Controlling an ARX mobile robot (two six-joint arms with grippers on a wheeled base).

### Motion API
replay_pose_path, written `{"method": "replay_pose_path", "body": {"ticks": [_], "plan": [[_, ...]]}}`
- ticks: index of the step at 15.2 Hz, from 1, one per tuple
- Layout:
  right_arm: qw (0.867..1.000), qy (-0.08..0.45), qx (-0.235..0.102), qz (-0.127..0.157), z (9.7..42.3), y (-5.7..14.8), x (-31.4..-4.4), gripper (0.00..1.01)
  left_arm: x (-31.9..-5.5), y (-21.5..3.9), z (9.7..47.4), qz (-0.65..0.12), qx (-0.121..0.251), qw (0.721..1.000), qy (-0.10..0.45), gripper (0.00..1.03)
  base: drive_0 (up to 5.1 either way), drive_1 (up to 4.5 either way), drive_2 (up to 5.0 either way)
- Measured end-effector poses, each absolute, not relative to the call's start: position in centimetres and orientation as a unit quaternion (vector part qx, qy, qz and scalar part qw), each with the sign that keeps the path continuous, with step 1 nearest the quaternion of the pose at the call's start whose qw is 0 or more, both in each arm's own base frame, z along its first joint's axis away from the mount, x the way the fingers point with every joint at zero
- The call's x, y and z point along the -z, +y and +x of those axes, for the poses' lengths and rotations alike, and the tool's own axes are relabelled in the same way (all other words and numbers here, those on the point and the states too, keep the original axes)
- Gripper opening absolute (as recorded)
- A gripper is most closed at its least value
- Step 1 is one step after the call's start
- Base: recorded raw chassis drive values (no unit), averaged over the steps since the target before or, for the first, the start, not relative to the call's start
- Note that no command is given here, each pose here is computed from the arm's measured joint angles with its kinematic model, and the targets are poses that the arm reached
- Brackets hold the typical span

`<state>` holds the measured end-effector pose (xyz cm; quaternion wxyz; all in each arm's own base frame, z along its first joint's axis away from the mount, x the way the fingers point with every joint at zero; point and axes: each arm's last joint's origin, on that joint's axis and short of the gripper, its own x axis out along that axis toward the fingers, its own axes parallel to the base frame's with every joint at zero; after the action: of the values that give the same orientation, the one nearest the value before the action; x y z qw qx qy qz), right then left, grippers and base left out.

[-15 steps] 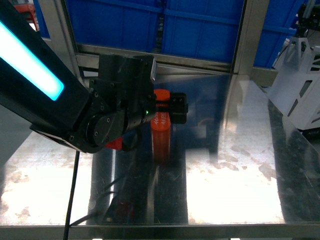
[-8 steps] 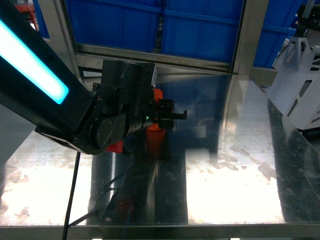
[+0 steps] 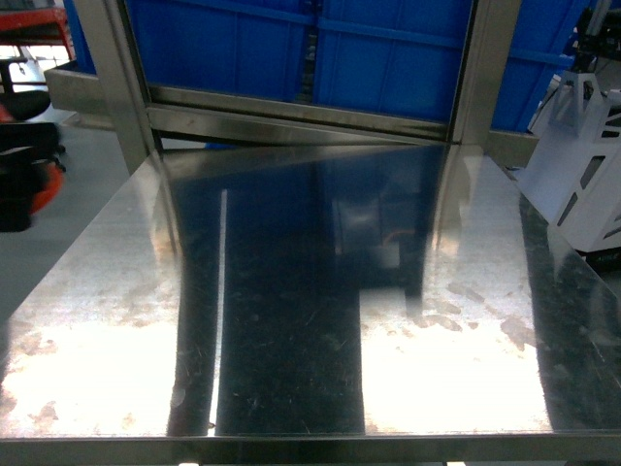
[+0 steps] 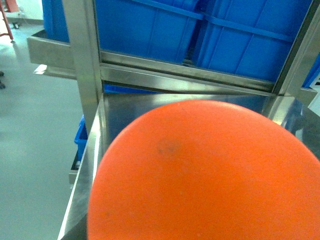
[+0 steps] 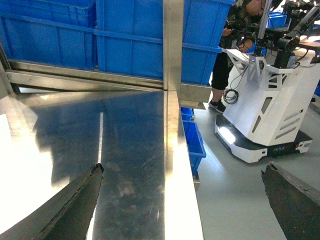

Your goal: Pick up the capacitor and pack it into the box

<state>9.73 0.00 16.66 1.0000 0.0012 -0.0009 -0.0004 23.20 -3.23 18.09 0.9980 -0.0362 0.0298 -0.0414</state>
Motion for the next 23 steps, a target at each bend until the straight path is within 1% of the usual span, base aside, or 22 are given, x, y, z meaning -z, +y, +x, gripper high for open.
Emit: {"method": "replay_pose_path", "body": {"ticks": [3,4,5,7,9,12,15,17,18,23], "plan": [[1.0,-0.001,0.0,0.001,9.7,0.0,-16.7,0.98,-19.8,-1.1,19.7,-0.041,0.037,0.998,0.003,0.44,0.0,0.0,0.0],[1.0,-0.001,0.0,0.001,9.7,0.0,-16.7,0.98,-20.1,-0.2,18.3,-0.026,0.01,1.0,0.008,0.44,0.0,0.0,0.0],[1.0,-0.001,0.0,0.001,9.7,0.0,-16.7,0.98,-19.7,0.0,17.2,-0.02,-0.001,1.0,0.014,0.44,0.0,0.0,0.0],[1.0,-0.001,0.0,0.001,9.7,0.0,-16.7,0.98,-18.8,0.0,15.6,-0.01,-0.001,1.0,0.012,0.44,0.0,0.0,0.0],[1.0,-0.001,0.0,0.001,9.7,0.0,-16.7,0.98,-18.9,0.0,15.1,-0.009,0.0,1.0,0.001,0.44,0.0,0.0,0.0],[1.0,-0.001,0.0,0.001,9.7,0.0,-16.7,0.98,-17.8,0.0,13.9,-0.009,0.0,1.0,0.009,0.44,0.0,0.0,0.0],[1.0,-0.001,0.0,0.001,9.7,0.0,-16.7,0.98,-17.5,0.0,13.0,-0.009,0.0,1.0,0.004,0.44,0.0,0.0,0.0],[1.0,-0.001,0.0,0.001,9.7,0.0,-16.7,0.98,-17.1,0.0,12.7,-0.009,0.0,1.0,-0.011,0.44,0.0,0.0,0.0],[1.0,-0.001,0.0,0.001,9.7,0.0,-16.7,0.98,-16.9,0.0,12.6,-0.009,0.0,1.0,0.0,0.44,0.0,0.0,0.0],[1.0,-0.001,0.0,0.001,9.7,0.0,-16.7,0.98,-17.1,0.0,11.7,-0.009,0.0,1.0,-0.006,0.44,0.0,0.0,0.0]]}}
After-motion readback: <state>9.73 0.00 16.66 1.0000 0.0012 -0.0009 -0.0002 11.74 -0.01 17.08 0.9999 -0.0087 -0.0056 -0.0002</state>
